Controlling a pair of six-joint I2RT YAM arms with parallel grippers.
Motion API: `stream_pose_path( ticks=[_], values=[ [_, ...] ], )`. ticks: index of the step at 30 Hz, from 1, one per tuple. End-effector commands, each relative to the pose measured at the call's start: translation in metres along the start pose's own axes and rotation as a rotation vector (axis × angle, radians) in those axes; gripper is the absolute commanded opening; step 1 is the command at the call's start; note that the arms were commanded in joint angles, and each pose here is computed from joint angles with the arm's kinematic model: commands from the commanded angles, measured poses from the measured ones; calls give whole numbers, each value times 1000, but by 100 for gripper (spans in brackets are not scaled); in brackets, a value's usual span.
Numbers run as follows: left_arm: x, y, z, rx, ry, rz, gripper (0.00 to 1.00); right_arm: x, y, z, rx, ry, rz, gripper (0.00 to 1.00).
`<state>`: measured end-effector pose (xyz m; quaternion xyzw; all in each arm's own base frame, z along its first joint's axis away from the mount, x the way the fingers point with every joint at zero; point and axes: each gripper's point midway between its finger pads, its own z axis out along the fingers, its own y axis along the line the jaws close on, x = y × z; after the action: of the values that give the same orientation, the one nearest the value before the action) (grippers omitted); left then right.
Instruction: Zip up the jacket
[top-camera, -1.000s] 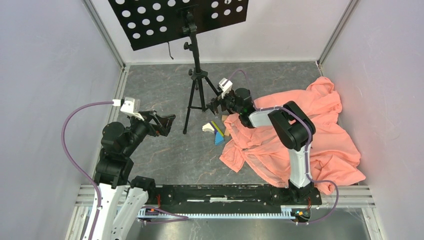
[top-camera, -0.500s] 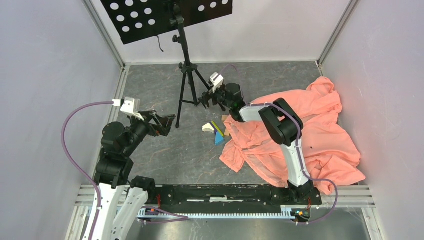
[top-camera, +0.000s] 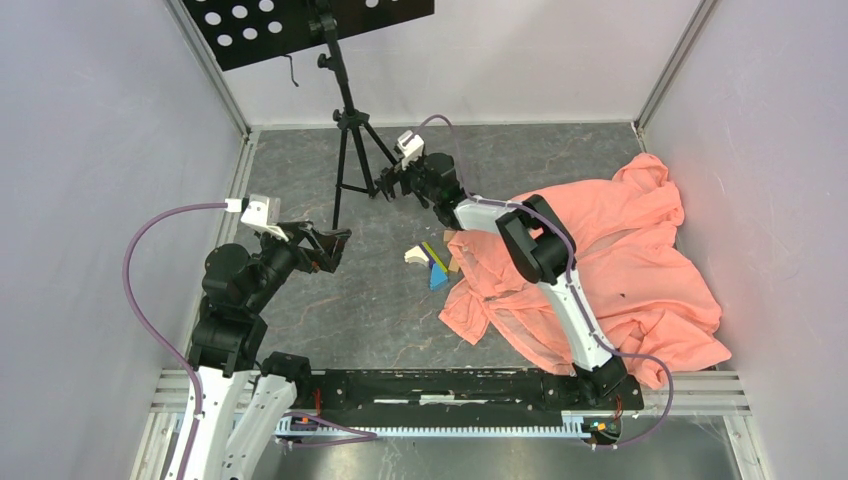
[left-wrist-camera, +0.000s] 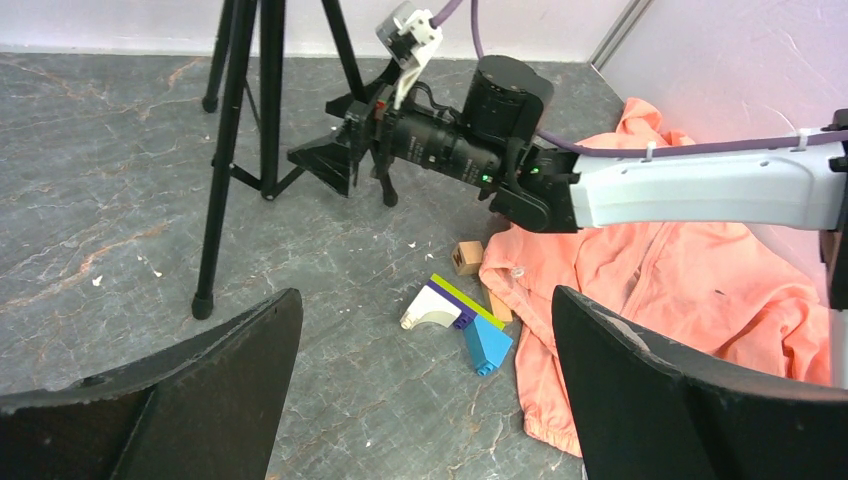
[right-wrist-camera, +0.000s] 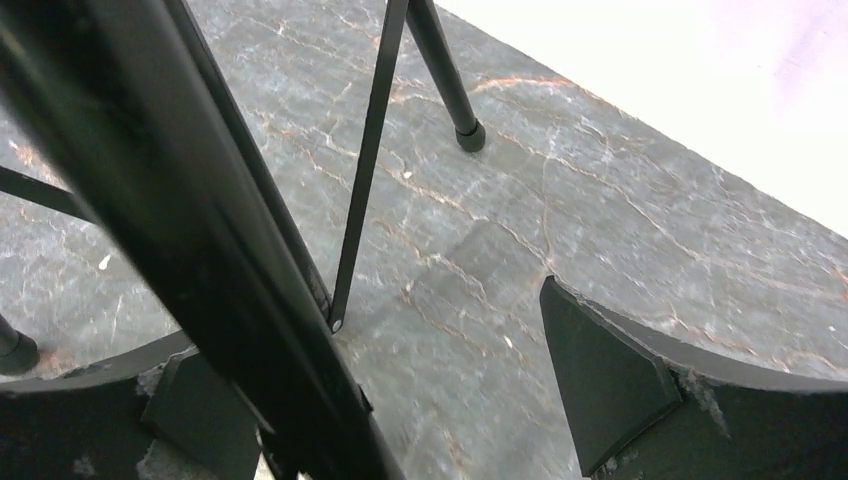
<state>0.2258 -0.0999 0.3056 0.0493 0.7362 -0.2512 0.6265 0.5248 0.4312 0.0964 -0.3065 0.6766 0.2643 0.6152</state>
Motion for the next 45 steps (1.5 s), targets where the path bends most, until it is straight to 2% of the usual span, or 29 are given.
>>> stream_pose_path(
  ticks=[1, 6, 14, 19, 22, 27, 31, 33, 34, 38, 41, 43, 45],
  values=[
    [-9, -3, 1, 25, -36, 50, 100, -8, 5, 23, 36, -25, 26, 98],
    [-6, -2, 3, 25, -26, 47, 100, -27, 3, 18, 60, -18, 46, 97],
    [-2, -1, 6, 27, -7, 39, 100, -84, -14, -46, 148, 30, 53, 97],
    [1, -3, 9, 39, 11, 21, 100, -103, -22, -91, 147, 73, 96, 97],
    [2, -10, 12, 71, 27, -28, 100, -93, -25, -131, 187, 153, 115, 97],
    [20, -21, 24, 111, 118, -217, 100, -39, -34, -238, 373, 313, 189, 97],
    [47, -65, 41, 311, 237, -401, 100, 8, -16, -319, 424, 473, 250, 97],
    [65, -90, 50, 350, 287, -406, 100, 29, -9, -355, 463, 531, 282, 98],
    [76, -104, 55, 362, 316, -384, 100, 35, -7, -368, 479, 540, 296, 99],
    [115, -154, 79, 421, 428, -362, 100, 44, 2, -408, 517, 500, 334, 84],
    [143, -182, 99, 442, 502, -401, 99, 49, -6, -432, 624, 456, 367, 78],
    [159, -198, 114, 443, 551, -434, 95, 61, -12, -443, 683, 429, 365, 76],
    [182, -210, 127, 434, 614, -469, 86, 75, -15, -455, 735, 454, 382, 75]
  ],
)
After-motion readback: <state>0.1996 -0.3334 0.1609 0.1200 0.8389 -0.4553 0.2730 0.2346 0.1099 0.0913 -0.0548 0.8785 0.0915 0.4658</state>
